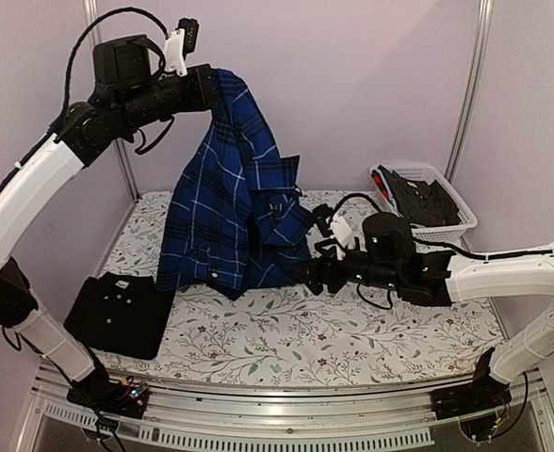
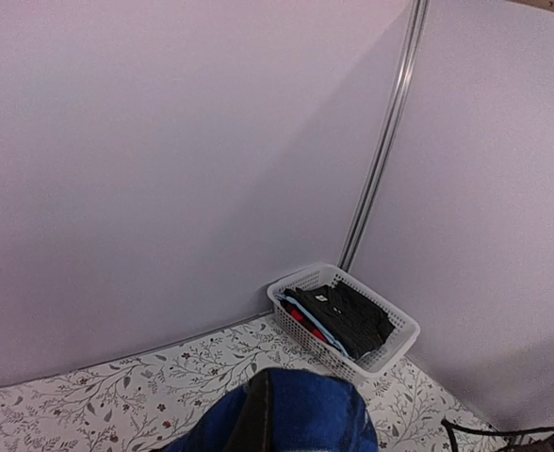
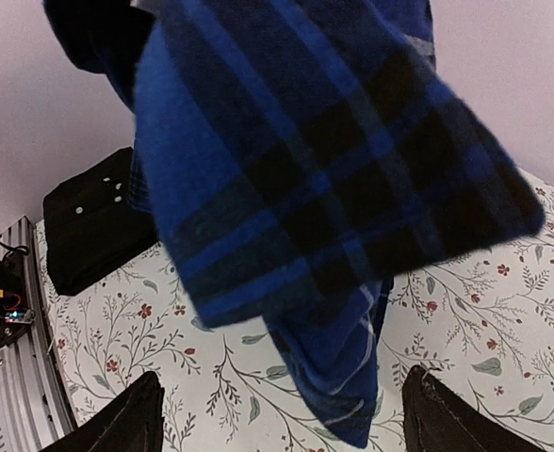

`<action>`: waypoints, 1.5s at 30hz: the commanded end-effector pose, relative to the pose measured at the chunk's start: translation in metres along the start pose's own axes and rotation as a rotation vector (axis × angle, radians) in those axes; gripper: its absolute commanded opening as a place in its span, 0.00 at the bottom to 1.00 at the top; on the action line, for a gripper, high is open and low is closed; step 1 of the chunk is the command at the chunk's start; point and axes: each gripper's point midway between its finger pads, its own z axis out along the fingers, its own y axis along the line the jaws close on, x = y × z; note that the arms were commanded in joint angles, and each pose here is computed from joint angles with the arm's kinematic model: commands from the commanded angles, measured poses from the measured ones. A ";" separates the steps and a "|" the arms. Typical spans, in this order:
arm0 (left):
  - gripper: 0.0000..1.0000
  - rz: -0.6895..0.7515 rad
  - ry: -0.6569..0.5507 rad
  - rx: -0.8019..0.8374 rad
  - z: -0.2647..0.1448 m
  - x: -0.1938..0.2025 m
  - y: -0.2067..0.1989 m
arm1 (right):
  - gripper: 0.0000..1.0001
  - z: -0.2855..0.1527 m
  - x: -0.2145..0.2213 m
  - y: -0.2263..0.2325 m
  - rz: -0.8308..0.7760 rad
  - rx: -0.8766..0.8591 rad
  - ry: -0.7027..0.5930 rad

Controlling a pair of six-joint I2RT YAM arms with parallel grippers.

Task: Fold and stack the long sleeve shirts
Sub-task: Pick up the crumpled shirt from the center of the board, then flatten out the crumpled shirt at the center of the board.

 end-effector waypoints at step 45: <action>0.00 0.050 0.027 -0.103 -0.052 -0.027 0.050 | 0.00 -0.179 -0.310 -0.108 -0.078 0.566 -0.394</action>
